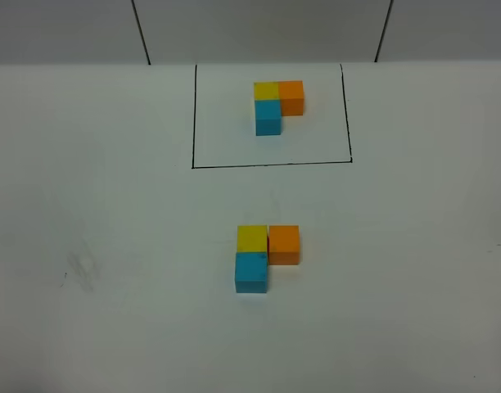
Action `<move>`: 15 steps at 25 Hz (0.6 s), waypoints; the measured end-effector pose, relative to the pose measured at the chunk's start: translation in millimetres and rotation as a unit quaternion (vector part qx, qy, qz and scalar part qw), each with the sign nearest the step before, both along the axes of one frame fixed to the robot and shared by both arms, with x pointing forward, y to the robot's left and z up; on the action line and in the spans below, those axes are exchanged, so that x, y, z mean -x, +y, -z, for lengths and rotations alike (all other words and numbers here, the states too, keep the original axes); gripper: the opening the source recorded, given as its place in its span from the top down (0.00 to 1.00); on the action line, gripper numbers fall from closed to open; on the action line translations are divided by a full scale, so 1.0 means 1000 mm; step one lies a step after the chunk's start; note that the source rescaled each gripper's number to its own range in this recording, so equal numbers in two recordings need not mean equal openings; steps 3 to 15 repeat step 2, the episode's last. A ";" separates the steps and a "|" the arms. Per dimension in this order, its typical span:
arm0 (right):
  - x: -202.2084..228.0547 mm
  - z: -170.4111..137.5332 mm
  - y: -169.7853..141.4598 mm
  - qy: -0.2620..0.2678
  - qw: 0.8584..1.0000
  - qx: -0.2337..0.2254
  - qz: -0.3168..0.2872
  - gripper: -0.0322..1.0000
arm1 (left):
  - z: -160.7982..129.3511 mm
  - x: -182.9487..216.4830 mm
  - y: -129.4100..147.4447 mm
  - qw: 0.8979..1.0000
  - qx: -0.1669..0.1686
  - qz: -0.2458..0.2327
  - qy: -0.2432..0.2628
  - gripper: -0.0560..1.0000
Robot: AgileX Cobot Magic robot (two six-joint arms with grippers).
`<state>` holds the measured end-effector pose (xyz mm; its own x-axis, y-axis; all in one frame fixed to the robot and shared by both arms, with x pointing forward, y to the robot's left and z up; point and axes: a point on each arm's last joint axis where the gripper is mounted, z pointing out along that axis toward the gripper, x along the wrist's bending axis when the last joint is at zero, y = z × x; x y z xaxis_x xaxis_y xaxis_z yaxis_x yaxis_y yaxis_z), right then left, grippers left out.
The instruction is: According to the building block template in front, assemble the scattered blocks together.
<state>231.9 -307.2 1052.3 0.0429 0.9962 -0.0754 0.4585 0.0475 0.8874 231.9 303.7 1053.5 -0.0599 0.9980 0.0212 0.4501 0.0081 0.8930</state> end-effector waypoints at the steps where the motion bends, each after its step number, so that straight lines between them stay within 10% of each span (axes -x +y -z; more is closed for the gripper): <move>1: 0.000 0.000 0.000 0.000 1.000 0.000 0.000 0.80 | 0.000 0.000 0.000 1.000 0.000 0.000 0.000 0.34; 15: 0.000 0.000 0.000 0.000 1.000 0.000 0.000 0.82 | 0.000 0.000 0.000 1.000 0.000 0.000 0.000 0.34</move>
